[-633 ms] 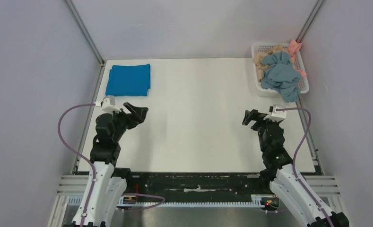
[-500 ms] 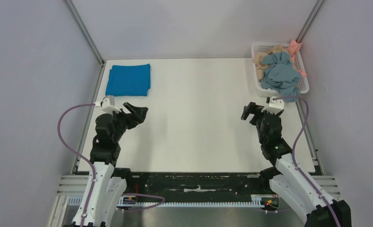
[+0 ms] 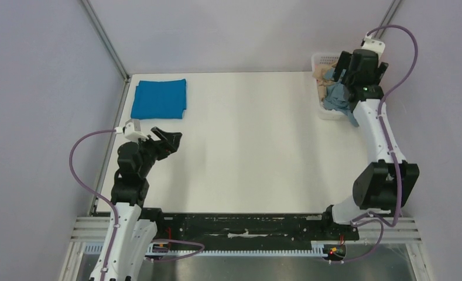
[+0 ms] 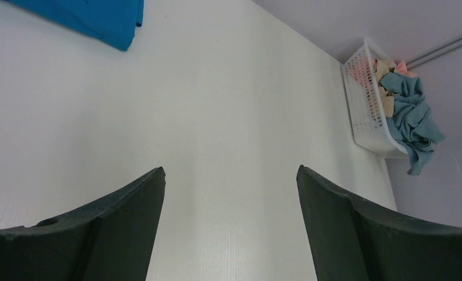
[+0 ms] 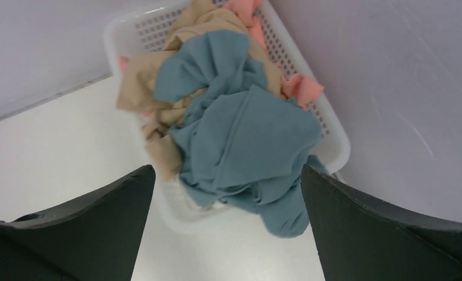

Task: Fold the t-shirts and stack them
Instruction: Grab crumpled tshirt from bin with the right arm

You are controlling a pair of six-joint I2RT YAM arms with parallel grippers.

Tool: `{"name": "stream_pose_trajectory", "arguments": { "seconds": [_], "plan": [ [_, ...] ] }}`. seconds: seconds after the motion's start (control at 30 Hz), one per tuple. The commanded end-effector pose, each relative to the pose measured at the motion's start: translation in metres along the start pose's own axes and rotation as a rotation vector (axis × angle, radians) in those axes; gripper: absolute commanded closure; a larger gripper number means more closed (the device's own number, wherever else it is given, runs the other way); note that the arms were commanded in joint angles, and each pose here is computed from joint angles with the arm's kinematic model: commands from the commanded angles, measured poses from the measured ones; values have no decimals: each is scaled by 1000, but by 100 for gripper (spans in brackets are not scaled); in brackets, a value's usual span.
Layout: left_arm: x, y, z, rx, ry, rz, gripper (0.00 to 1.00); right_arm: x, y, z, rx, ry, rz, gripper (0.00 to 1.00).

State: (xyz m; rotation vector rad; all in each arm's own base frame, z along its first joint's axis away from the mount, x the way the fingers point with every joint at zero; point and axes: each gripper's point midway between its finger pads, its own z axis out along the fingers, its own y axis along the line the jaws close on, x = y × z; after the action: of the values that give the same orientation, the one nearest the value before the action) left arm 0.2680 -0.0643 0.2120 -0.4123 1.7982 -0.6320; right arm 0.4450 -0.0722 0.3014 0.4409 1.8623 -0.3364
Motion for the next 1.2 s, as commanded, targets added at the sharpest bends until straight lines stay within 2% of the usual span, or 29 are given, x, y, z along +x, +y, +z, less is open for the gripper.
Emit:
{"name": "stream_pose_trajectory", "arguments": {
  "seconds": [0.0,0.2,0.3,0.4,0.43,0.47,0.5,0.53,0.6,0.63,0.83,1.0,1.17],
  "plan": [
    [-9,-2,-1,-1,-32,35,12,19,-30,45,-8,168,-102,2],
    [-9,4,1,-26,-34,31,12,51,-52,93,28,295,-117,2],
    [-10,5,1,-37,-39,30,12,85,-51,108,3,363,-88,1],
    [-10,9,1,-56,-44,23,12,116,-36,124,-119,390,-37,16],
    [-10,10,1,-59,-44,23,12,121,-32,128,-150,389,-22,22],
    [-10,10,2,-63,-42,23,12,125,-30,131,-164,394,-12,34],
    [-9,11,1,-68,-40,21,12,126,-22,132,-204,398,5,56],
    [-10,12,1,-71,-41,22,12,123,-17,132,-232,392,14,72],
    [-10,12,1,-77,-44,21,12,109,-11,129,-264,352,24,97],
    [-11,12,0,-75,-47,22,12,96,-11,125,-268,321,28,100],
    [-12,11,-2,-73,-55,17,12,-1,-6,77,-337,74,40,100],
    [-12,12,-2,-77,-55,16,12,-75,9,9,-469,-140,81,100],
    [-12,13,-2,-85,-52,12,12,-129,61,-76,-690,-300,30,100]
  ]
}}
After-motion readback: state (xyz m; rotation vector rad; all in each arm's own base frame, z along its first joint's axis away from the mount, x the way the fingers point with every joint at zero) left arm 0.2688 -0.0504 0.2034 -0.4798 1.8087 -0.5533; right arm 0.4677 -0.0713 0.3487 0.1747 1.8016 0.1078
